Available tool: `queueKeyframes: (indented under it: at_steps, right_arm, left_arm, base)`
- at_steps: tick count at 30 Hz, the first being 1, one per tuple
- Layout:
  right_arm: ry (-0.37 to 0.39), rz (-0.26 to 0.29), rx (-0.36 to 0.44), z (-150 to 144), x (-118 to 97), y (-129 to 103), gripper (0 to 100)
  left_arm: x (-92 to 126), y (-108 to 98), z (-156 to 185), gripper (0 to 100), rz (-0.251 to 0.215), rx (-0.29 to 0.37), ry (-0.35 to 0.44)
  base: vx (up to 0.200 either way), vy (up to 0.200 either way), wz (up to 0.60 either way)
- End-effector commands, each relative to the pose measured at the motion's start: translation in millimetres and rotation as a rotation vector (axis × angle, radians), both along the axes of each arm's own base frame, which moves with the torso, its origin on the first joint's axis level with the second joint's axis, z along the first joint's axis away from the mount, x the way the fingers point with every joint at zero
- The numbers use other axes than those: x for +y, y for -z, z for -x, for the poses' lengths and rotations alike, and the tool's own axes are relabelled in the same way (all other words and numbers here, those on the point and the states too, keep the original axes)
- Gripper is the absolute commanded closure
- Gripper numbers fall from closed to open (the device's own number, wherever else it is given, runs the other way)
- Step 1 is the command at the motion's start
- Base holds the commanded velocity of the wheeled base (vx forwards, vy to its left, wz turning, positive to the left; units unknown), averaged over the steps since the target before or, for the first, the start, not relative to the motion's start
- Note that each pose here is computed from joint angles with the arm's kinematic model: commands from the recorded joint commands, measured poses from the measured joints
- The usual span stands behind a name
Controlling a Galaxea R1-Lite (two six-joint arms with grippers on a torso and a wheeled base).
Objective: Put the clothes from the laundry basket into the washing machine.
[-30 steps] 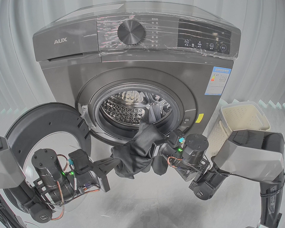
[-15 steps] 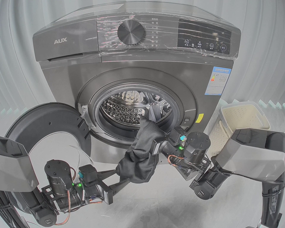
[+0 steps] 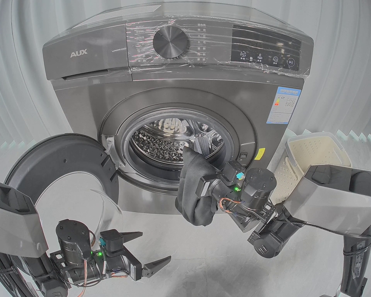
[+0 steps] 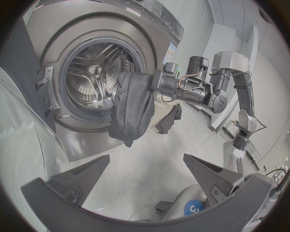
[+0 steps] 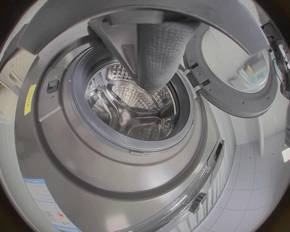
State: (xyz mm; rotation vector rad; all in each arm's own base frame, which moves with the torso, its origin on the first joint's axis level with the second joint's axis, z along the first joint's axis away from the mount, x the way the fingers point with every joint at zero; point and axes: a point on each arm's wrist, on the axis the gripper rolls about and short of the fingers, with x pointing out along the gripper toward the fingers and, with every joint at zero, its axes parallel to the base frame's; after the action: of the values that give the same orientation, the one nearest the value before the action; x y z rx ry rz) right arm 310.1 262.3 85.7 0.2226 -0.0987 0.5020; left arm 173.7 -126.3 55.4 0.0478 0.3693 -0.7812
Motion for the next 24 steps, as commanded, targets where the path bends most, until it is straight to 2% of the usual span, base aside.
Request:
queueKeyframes:
  at_steps: [1, 8, 24]
  right_arm:
    - [-0.005, -0.009, -0.006, 5.1, 3.0, -5.4, 100]
    - [-0.022, -0.011, -0.005, 11.1, 9.1, -5.7, 100]
    - [-0.107, -0.009, 0.005, 38.9, 30.8, -6.4, 100]
  left_arm:
    - [-0.8, 0.5, -3.1, 0, 0.002, -0.003, -0.005]
    - [-13.3, -5.9, -29.3, 0, 0.056, -0.067, -0.031]
    - [-39.3, 14.2, -70.3, 0, 0.06, -0.095, -0.037]
  base:
    - [0.0, 0.0, 0.0]
    - [0.0, 0.0, 0.0]
    - [0.0, 0.0, 0.0]
